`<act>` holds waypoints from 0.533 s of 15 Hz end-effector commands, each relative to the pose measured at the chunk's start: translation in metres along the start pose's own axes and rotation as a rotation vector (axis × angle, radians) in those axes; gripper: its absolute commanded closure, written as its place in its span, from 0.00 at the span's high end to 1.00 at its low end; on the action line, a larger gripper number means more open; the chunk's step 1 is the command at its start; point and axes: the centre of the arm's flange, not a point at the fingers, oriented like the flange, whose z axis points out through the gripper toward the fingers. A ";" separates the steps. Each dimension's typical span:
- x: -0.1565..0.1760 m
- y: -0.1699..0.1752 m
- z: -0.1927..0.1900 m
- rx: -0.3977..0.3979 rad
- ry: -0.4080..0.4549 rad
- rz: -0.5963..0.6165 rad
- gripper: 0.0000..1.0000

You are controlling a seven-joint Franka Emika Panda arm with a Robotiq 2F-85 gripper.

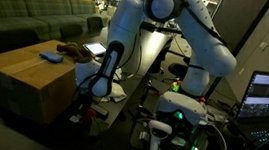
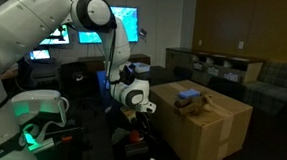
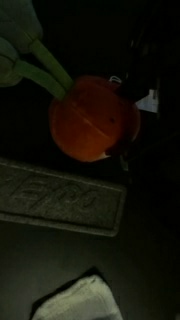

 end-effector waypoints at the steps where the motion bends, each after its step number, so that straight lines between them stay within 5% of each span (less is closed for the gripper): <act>1: 0.003 0.002 0.003 0.036 -0.012 -0.004 0.13; 8: 0.008 0.013 -0.025 0.067 -0.064 -0.043 0.07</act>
